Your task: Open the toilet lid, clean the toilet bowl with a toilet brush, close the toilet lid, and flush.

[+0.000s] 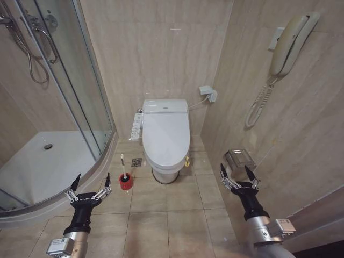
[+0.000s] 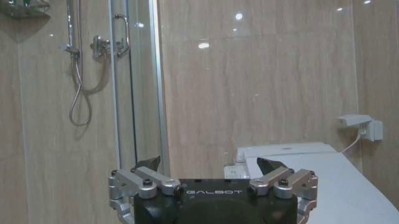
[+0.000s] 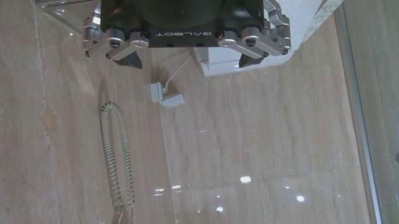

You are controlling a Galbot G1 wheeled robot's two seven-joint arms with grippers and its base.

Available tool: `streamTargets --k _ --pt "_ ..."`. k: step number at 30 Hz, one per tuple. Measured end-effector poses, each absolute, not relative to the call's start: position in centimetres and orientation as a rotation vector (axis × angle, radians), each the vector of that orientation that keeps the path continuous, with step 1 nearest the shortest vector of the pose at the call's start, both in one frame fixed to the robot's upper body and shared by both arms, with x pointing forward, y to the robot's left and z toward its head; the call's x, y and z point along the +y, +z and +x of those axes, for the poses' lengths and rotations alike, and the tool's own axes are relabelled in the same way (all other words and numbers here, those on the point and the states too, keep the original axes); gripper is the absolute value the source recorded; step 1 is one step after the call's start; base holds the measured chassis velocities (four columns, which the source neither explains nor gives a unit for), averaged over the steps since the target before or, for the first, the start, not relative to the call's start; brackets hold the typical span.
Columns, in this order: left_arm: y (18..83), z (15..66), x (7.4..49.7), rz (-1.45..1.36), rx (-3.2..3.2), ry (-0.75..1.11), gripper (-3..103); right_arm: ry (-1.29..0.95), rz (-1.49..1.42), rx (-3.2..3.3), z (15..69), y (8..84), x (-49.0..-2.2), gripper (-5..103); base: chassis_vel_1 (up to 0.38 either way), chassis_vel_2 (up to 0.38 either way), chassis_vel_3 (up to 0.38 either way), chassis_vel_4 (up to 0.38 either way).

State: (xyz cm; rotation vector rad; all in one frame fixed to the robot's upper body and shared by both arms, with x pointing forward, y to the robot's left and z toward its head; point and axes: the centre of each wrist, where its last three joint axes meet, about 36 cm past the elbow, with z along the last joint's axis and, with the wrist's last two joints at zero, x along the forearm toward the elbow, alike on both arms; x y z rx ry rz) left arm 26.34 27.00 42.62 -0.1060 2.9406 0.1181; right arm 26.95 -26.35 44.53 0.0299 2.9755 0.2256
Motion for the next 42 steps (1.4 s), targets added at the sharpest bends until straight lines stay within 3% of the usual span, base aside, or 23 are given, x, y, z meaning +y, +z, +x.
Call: streamTargets --k 27,42 --pt "42.6 26.3 27.0 -0.106 2.941 0.118 100 0.221 0.019 2.972 26.8 43.4 -26.4 100 -0.004 0.008 0.008 -0.011" --pt "42.6 26.3 27.0 -0.106 2.940 0.118 100 0.203 0.094 2.958 27.7 43.1 -27.0 100 -0.206 0.203 0.206 -0.200"
